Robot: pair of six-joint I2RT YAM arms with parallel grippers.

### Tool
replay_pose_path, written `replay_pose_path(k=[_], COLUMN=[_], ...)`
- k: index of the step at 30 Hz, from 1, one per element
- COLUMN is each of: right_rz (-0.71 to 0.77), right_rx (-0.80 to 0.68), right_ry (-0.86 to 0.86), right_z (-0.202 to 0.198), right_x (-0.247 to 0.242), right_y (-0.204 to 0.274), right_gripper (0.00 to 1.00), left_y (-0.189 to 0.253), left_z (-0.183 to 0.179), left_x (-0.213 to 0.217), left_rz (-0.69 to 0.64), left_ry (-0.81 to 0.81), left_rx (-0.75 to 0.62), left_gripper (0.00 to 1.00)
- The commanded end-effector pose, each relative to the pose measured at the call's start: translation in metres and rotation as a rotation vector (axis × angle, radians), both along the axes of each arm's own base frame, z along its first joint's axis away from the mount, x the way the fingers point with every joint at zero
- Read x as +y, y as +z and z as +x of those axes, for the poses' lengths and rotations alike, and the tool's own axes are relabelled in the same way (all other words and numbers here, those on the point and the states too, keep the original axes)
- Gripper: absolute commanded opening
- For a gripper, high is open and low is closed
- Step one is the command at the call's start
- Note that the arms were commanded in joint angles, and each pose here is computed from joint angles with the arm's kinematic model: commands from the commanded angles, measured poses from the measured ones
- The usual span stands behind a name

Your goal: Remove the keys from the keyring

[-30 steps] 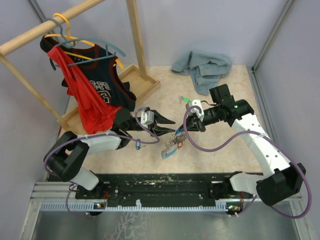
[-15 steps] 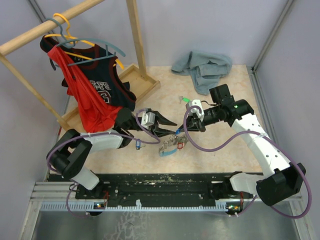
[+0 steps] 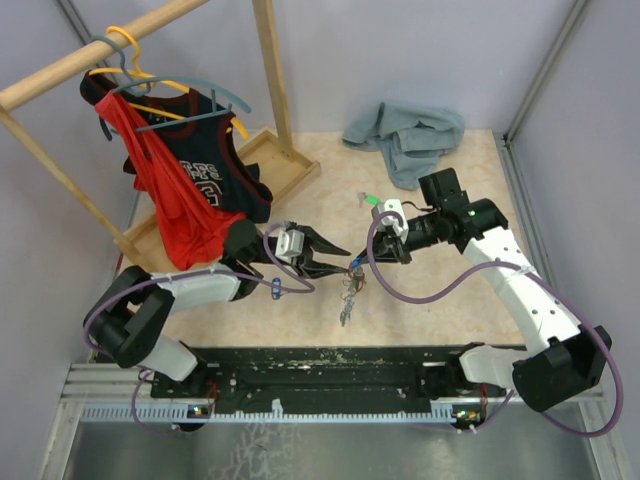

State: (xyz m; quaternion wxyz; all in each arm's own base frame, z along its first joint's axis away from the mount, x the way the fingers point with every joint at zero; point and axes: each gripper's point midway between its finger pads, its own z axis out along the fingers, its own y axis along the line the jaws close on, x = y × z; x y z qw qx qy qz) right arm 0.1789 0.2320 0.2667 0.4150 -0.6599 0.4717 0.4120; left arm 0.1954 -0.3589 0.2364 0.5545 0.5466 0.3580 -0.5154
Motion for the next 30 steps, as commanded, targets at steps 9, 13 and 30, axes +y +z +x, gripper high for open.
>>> replay_pose_path(k=[9,13,30], right_rz=[0.09,0.091,0.094], right_rx=[-0.087,-0.088,-0.081], right_ry=[0.046,0.048,0.052], right_z=[-0.003,-0.003,-0.004], right_x=[0.005,0.006,0.006], right_y=[0.034,0.034,0.034], right_gripper=[0.0,0.0,0.0], left_y=[0.001,0.011,0.0], left_z=[-0.002,0.02,0.009], left_x=[0.005,0.008,0.0], left_rz=[0.007,-0.011,-0.026], left_ry=[0.025,0.143,0.098], left_rx=[-0.011,0.014,0.014], left_gripper=[0.45,0.44,0.44])
